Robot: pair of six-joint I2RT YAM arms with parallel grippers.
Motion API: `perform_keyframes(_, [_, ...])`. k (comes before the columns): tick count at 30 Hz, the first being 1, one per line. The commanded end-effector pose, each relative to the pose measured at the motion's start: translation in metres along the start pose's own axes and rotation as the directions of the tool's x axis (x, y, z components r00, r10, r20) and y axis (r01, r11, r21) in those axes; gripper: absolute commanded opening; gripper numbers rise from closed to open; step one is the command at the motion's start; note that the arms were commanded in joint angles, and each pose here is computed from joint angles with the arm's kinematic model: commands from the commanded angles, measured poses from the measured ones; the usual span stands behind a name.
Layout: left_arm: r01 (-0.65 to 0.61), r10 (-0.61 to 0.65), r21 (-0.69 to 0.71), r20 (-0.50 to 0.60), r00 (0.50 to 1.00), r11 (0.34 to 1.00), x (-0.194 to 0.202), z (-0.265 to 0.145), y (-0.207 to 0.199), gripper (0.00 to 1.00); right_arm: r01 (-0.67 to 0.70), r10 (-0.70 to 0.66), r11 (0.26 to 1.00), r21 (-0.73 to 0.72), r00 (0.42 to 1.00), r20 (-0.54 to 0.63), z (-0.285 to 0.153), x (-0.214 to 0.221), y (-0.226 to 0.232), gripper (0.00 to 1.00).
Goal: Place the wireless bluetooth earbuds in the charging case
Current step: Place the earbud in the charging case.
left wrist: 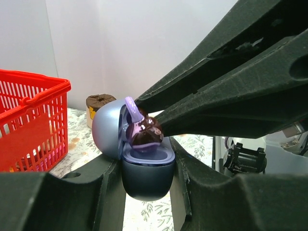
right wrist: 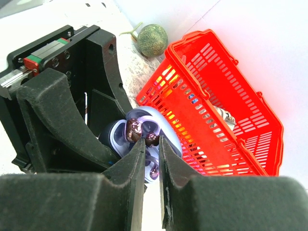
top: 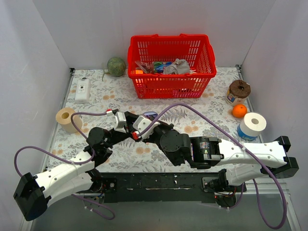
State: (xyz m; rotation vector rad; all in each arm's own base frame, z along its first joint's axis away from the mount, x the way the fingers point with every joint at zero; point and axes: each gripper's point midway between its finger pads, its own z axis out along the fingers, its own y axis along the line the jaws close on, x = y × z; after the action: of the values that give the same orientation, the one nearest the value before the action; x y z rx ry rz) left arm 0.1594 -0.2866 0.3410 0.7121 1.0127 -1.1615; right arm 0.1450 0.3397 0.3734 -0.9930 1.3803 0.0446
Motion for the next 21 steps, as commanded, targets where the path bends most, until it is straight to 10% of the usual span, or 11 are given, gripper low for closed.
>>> perform_keyframes(1, [-0.049,0.045,0.051,0.075,0.996,0.997,-0.025,0.003,-0.011,0.00,-0.007,0.007,1.000,-0.024,1.000,0.014,0.001,-0.002,0.004,0.01])
perform_keyframes(21, [-0.019,0.020,-0.009,0.093,0.995,1.000,-0.033,0.006,-0.002,0.00,0.048,-0.052,0.995,-0.082,0.998,-0.039,-0.004,0.014,0.013,0.01])
